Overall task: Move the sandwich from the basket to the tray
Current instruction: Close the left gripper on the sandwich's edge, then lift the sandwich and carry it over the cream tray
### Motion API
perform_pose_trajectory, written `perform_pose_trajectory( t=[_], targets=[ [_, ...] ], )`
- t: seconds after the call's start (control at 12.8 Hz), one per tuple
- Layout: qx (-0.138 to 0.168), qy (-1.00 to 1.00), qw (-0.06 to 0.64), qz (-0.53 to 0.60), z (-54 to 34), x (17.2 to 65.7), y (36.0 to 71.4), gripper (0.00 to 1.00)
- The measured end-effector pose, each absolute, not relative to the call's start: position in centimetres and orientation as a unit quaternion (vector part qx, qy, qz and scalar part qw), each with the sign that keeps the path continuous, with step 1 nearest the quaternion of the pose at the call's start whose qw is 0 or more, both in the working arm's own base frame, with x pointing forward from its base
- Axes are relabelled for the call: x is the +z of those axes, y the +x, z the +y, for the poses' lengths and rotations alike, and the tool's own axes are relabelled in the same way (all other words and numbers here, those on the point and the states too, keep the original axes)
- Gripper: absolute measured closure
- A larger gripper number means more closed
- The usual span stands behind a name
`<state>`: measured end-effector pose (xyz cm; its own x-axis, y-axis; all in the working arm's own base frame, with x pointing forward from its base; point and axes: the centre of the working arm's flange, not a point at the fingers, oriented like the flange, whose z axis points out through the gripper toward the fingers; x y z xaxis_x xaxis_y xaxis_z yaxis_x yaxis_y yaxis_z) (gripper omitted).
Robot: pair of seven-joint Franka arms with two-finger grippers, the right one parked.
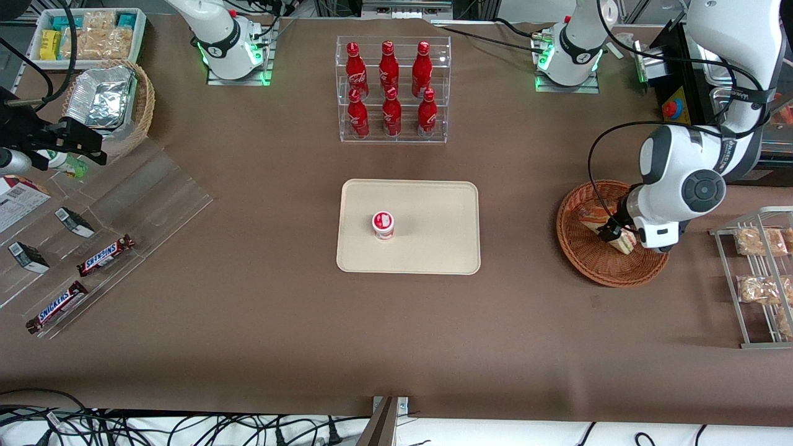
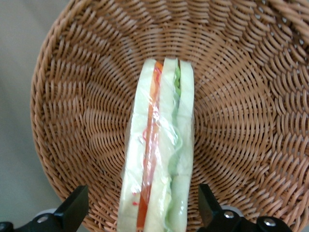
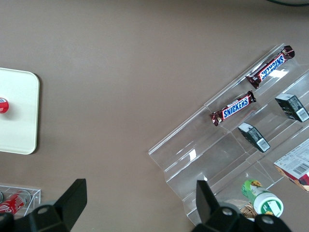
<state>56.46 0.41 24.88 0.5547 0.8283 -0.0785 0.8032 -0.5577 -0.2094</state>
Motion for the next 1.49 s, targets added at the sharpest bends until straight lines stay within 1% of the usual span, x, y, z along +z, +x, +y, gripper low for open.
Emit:
perform_pose_trajectory(
  t=[0.08, 0.16, 0.31, 0.39, 0.47, 0.55, 0.63, 0.7, 0.78, 1.02, 1.17, 1.25, 1.33, 1.49],
  targets=[
    [0.084, -0.878, 0.075, -0.465, 0.2, 24.84, 56.43, 0.0],
    [0.085, -0.878, 0.075, -0.466, 0.17, 24.82, 56.41, 0.07],
    [0.084, -0.877, 0.075, -0.466, 0.22, 24.81, 56.41, 0.33],
    [0.083, -0.877, 0.074, -0.467, 0.26, 24.83, 56.43, 0.44],
    [0.082, -0.877, 0.073, -0.467, 0.26, 24.85, 56.47, 0.51],
    [0.081, -0.877, 0.073, -0.467, 0.27, 24.88, 56.51, 0.52],
    [0.081, -0.877, 0.073, -0.467, 0.26, 24.92, 56.54, 0.55],
    [0.08, -0.877, 0.073, -0.467, 0.26, 24.94, 56.55, 0.55],
    [0.08, -0.878, 0.073, -0.467, 0.27, 24.94, 56.55, 0.49],
    [0.078, -0.879, 0.077, -0.463, 0.31, 24.95, 56.56, 0.19],
    [0.077, -0.879, 0.077, -0.464, 0.34, 24.96, 56.57, 0.02],
    [0.077, -0.879, 0.076, -0.464, 0.35, 24.97, 56.59, 0.01],
    [0.076, -0.879, 0.076, -0.465, 0.36, 24.99, 56.61, 0.1],
    [0.075, -0.877, 0.076, -0.468, 0.37, 25.07, 56.69, 0.36]
  ],
)
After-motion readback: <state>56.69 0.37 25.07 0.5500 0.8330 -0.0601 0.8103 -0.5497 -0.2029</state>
